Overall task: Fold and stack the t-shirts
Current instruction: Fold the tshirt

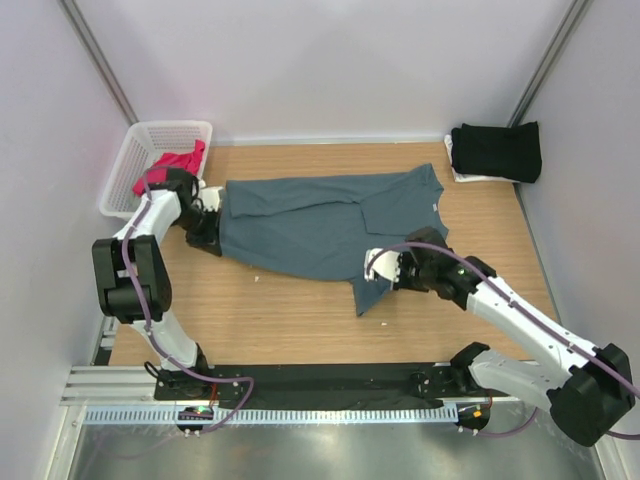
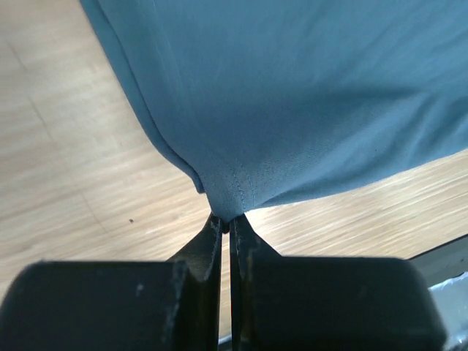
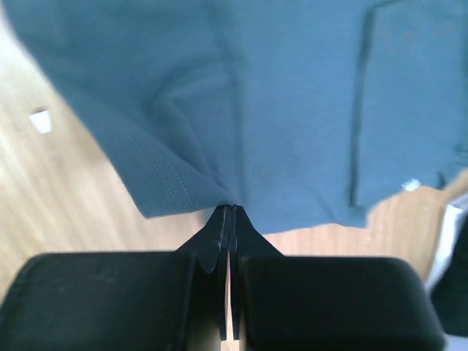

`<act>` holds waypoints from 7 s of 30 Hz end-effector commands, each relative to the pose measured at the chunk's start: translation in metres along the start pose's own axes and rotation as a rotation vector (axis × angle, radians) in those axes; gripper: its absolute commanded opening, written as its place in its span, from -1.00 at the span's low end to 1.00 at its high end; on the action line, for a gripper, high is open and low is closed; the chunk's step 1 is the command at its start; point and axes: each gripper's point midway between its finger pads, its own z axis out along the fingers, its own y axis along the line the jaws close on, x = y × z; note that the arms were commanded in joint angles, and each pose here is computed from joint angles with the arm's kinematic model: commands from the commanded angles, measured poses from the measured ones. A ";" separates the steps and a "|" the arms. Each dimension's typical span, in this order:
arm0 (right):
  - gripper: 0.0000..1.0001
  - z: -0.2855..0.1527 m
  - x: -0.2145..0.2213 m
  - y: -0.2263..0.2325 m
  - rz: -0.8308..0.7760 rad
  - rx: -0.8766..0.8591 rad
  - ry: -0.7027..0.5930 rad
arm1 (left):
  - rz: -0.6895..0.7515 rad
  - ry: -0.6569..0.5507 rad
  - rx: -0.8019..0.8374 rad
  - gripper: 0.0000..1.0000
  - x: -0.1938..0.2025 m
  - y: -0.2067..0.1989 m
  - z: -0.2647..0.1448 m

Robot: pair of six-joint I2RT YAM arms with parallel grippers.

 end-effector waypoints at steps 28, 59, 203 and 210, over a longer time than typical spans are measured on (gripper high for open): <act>-0.97 0.014 -0.016 -0.281 0.187 0.436 -0.068 | 0.024 -0.161 0.074 -1.00 -0.140 0.005 -0.030; -0.15 0.056 -0.009 -0.385 0.480 0.617 -0.071 | -0.019 -0.354 0.010 0.10 -0.198 0.015 -0.052; -0.03 0.156 -0.077 -0.296 1.165 -0.135 -0.472 | 0.135 0.005 0.027 -0.14 -0.090 -0.062 0.053; -0.03 0.197 -0.074 -0.295 1.128 -0.063 -0.390 | 0.143 0.015 0.027 -0.15 -0.084 -0.066 0.055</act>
